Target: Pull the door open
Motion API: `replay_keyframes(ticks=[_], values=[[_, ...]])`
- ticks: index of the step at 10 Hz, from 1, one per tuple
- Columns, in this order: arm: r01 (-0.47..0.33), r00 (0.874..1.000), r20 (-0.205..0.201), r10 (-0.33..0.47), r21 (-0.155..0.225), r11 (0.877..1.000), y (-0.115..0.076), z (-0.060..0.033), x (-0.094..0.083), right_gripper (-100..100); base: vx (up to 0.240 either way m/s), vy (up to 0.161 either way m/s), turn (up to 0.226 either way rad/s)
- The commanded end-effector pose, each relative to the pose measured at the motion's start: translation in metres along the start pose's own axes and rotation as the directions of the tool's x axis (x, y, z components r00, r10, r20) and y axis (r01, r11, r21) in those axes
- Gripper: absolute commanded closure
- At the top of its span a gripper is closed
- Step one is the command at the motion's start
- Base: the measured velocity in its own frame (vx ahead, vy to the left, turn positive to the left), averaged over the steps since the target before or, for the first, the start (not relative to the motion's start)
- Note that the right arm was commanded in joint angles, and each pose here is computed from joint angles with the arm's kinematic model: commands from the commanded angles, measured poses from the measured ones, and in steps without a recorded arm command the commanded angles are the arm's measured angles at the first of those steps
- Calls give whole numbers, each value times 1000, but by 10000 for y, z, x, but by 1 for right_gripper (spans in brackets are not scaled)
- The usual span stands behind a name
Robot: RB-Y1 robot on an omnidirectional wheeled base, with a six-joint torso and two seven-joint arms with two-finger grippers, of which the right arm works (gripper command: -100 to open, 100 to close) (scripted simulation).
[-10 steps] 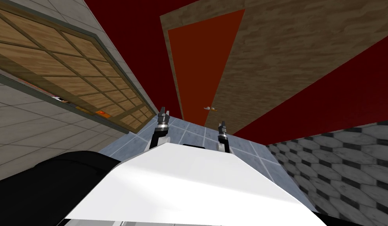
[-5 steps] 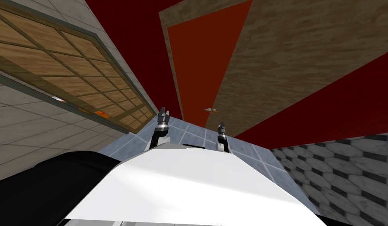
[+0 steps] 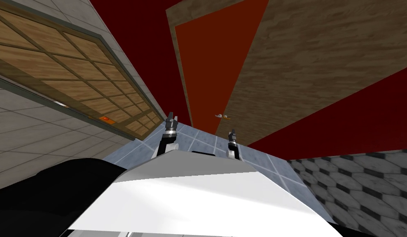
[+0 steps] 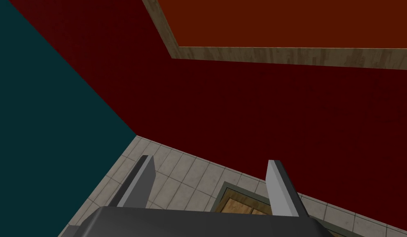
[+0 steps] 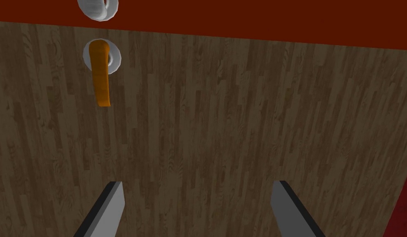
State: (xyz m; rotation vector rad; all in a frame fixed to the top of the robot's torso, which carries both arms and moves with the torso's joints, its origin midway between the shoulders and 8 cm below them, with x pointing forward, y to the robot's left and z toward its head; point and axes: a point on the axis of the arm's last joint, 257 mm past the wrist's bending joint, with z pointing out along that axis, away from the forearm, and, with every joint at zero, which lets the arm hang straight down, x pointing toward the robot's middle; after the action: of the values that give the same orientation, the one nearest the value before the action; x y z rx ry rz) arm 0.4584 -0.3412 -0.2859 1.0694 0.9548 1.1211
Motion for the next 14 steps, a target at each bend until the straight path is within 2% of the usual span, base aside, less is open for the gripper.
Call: replay_keyframes(ticks=[1, 14], values=[[-5, 1000, 9, 5, 19, 1000, -94, -3, -33, -100, 90, -22, 40], [-40, 996, 90, 27, 155, 987, -764, -86, -308, -100, 100, -17, 37]])
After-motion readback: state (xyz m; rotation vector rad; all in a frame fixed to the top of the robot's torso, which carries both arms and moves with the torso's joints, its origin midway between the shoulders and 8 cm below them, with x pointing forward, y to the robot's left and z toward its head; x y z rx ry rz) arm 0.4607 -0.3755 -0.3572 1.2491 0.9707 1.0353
